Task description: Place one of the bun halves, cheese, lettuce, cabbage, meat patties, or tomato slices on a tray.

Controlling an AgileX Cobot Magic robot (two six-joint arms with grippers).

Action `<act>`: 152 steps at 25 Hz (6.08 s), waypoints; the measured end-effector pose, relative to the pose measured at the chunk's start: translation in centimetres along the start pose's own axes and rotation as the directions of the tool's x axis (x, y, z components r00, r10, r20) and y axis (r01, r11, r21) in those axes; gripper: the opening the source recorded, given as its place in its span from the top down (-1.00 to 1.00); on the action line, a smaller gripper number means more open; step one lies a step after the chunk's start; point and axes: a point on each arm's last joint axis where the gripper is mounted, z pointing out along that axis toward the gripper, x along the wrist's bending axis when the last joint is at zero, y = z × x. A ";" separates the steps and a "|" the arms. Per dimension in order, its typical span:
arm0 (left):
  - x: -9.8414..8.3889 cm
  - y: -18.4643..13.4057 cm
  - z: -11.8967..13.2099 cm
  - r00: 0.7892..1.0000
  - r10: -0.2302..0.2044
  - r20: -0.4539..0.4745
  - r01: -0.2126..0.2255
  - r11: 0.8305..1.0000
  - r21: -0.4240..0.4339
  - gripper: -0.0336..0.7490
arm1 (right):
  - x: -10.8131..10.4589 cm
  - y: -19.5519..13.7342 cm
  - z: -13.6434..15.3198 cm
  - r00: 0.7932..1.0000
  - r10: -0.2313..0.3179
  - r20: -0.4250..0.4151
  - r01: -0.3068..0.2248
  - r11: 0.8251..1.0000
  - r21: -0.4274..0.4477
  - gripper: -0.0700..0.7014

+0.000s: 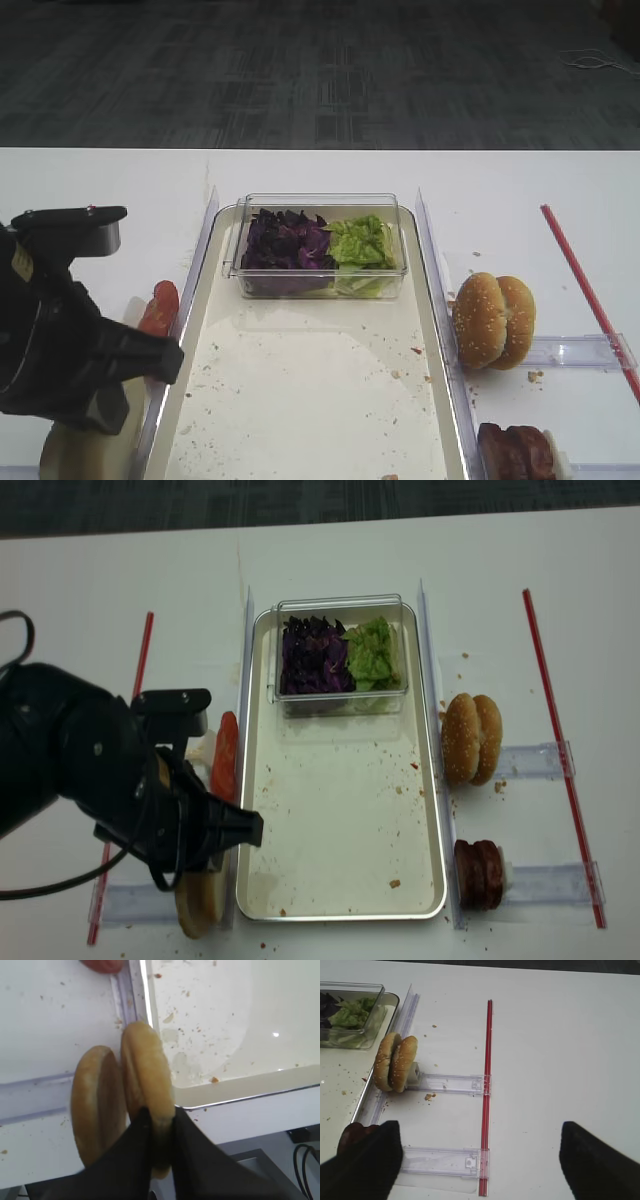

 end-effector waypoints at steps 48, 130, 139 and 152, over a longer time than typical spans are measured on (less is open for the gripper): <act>-4.1 2.7 -1.4 0.772 0.120 0.624 0.024 0.976 -0.218 0.70 | 0.0 0.0 0.0 1.000 0.000 0.000 0.000 1.000 0.000 -0.90; -2.3 2.6 -1.2 0.809 0.145 0.569 -0.015 0.974 -0.227 -0.36 | 0.0 0.0 0.0 1.000 0.003 0.000 -0.003 1.000 -0.002 -0.90; -0.3 2.2 -0.1 0.930 0.118 0.349 -0.065 0.985 -0.160 -0.36 | 0.0 0.0 0.0 1.000 0.002 0.000 -0.002 1.000 -0.002 -0.90; 2.4 2.0 0.5 0.991 0.118 0.066 -0.111 0.988 -0.103 -0.36 | 0.0 0.0 0.0 1.000 0.000 0.000 0.000 1.000 0.000 -0.90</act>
